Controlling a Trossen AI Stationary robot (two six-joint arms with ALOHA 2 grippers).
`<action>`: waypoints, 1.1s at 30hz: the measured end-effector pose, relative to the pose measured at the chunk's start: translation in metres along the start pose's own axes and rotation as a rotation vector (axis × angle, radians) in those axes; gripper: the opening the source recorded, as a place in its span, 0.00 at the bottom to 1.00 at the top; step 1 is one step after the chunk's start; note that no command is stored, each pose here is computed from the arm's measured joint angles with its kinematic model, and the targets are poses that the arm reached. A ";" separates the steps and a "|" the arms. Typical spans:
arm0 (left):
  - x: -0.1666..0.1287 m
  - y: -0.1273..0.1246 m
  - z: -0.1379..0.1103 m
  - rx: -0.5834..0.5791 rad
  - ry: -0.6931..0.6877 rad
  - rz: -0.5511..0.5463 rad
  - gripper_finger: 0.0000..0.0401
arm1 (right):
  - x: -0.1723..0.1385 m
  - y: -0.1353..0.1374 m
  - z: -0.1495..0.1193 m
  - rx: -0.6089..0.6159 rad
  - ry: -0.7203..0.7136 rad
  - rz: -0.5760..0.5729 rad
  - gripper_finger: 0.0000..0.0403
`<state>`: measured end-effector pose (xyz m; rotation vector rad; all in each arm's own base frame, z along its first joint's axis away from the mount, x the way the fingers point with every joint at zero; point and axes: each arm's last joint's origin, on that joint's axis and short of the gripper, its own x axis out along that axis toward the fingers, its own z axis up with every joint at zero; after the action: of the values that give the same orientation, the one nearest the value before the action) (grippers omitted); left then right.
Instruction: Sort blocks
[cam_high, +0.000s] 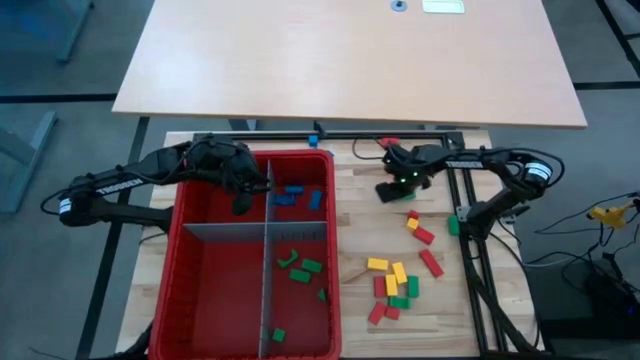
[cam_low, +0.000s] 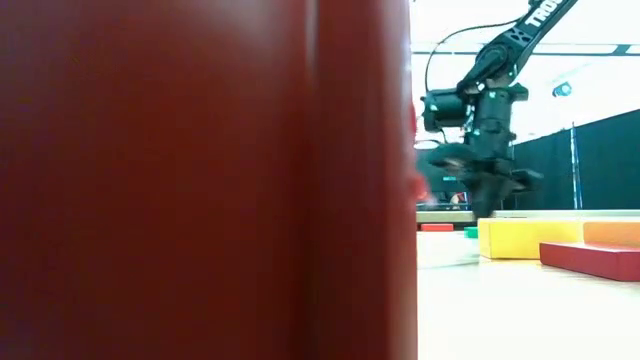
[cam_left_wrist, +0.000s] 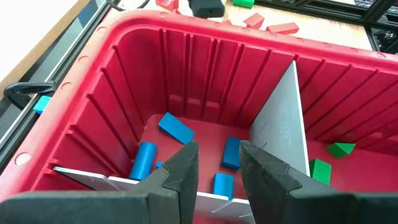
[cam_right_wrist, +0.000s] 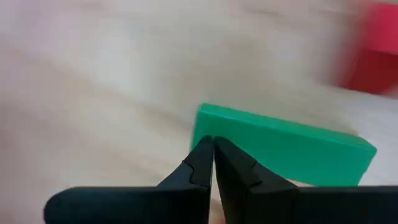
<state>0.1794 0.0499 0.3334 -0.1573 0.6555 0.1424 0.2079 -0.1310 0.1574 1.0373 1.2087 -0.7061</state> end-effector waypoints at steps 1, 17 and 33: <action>0.000 0.000 0.000 0.000 0.000 0.000 0.26 | 0.001 0.007 0.001 -0.029 -0.010 0.052 0.00; 0.000 0.000 0.000 0.000 0.000 0.000 0.26 | -0.023 0.054 0.016 -0.360 -0.186 0.254 0.01; 0.000 0.000 0.000 0.000 -0.002 0.000 0.26 | -0.024 0.033 -0.001 -0.642 -0.029 -0.094 0.20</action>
<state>0.1795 0.0500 0.3336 -0.1571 0.6532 0.1427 0.2310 -0.1196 0.1891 0.4367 1.3404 -0.3565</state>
